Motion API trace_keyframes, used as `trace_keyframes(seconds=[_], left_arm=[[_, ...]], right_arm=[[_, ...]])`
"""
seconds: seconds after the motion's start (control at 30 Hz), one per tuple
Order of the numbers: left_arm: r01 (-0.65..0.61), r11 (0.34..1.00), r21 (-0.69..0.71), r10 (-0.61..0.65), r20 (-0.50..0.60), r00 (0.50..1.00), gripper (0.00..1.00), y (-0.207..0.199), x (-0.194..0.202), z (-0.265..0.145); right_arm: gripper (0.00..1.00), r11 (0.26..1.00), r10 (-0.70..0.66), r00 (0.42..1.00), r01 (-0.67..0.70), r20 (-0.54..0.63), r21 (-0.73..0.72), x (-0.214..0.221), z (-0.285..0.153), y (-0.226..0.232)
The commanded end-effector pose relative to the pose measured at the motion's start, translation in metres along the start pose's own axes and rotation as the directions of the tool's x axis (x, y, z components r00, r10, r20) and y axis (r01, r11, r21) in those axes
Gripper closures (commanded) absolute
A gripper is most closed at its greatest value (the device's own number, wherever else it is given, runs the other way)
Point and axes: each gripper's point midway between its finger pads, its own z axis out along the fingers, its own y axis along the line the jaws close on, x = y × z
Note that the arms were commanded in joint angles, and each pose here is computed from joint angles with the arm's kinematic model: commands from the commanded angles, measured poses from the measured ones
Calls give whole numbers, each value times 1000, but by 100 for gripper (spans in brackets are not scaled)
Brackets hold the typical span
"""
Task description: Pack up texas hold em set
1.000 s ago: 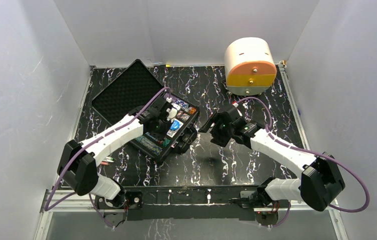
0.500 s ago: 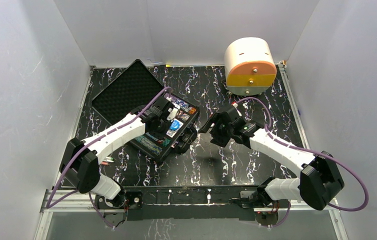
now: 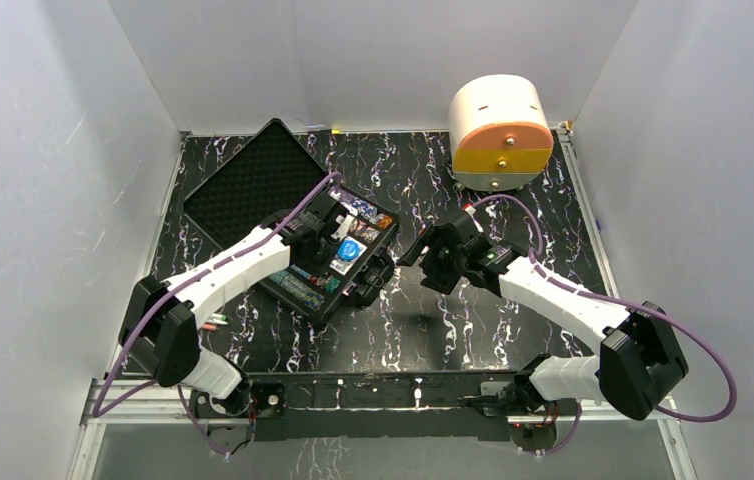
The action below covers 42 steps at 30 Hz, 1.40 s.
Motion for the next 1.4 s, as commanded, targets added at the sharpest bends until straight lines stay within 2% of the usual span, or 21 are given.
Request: trace_keyframes(seconds=[0.0, 0.13, 0.23, 0.33, 0.43, 0.47, 0.73, 1.13, 1.37], left_arm=[[-20, 999, -32, 17, -68, 998, 100, 9, 17, 3], [-12, 1000, -24, 10, -52, 999, 100, 8, 14, 0], [-9, 1000, -22, 8, -42, 999, 100, 8, 12, -1], [-9, 1000, -19, 8, -44, 999, 100, 7, 13, 0], [-5, 1000, -19, 4, -47, 999, 100, 7, 14, 0], [-2, 1000, -20, 1, -43, 999, 100, 7, 14, -1], [15, 1000, -26, -15, -4, 1000, 100, 10, 9, -10], [15, 997, 71, -18, 38, 999, 100, -5, -2, -21], [26, 997, 74, -32, 90, 995, 100, -2, -13, -35]], right_arm=[[19, 1000, 5, 1000, -4, 11, -26, -4, 0, 7], [20, 999, -12, 1000, 12, 2, -48, -3, -1, 11], [26, 975, -121, 992, 111, -39, -191, 6, -3, 38], [42, 924, -222, 972, 184, -79, -336, 17, -3, 68], [57, 893, -304, 944, 235, -130, -384, 33, 4, 83], [59, 878, -326, 936, 248, -133, -410, 39, 6, 90], [61, 849, -359, 915, 239, -184, -472, 63, 25, 115], [60, 866, -351, 914, 233, -206, -442, 67, 29, 105], [60, 867, -351, 913, 232, -210, -440, 68, 29, 103]])
